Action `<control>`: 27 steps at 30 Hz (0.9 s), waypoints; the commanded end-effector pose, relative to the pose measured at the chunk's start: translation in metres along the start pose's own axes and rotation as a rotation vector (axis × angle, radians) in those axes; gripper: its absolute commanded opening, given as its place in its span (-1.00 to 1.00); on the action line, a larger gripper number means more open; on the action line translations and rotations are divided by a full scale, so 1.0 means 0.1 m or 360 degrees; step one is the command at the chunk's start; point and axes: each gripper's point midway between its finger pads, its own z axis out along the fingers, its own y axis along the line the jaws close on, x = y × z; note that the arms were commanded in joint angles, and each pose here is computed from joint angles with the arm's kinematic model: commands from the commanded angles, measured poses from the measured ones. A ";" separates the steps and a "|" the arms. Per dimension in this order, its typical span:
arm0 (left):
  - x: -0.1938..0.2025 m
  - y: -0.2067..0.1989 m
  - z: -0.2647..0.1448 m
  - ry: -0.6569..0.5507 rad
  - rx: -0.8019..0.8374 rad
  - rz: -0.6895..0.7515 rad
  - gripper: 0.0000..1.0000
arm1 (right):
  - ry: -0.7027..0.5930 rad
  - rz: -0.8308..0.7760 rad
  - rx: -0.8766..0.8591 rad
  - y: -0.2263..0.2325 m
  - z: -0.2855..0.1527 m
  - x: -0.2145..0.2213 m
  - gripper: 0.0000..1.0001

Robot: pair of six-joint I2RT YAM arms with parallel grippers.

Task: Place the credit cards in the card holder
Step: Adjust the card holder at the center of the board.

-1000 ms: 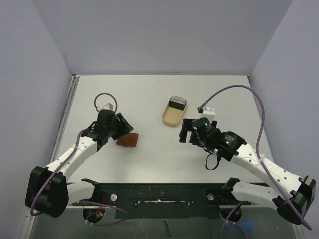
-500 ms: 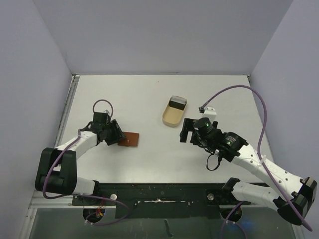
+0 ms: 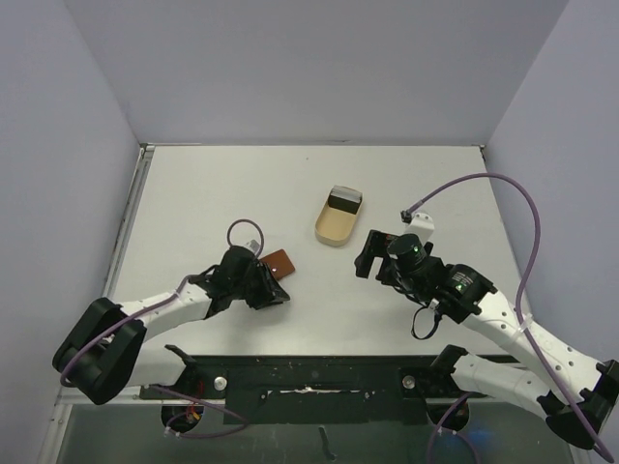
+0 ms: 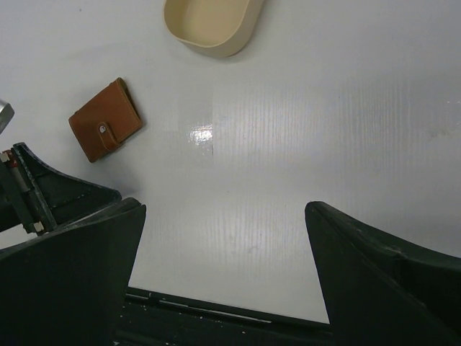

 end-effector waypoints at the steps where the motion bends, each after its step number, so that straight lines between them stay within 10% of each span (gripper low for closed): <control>1: -0.36 -0.49 -0.17 -0.0214 0.0161 0.0037 -0.39 | -0.0034 0.0071 0.0034 -0.02 0.04 -0.04 1.00; 15: -1.36 0.06 -0.30 -0.0263 -0.0288 0.0501 0.17 | -0.0036 0.0019 -0.0080 0.16 0.08 -0.06 0.98; 27: -1.10 0.14 0.05 0.0072 -0.0209 0.0540 0.18 | -0.0039 0.0037 -0.0021 0.02 0.02 -0.02 0.98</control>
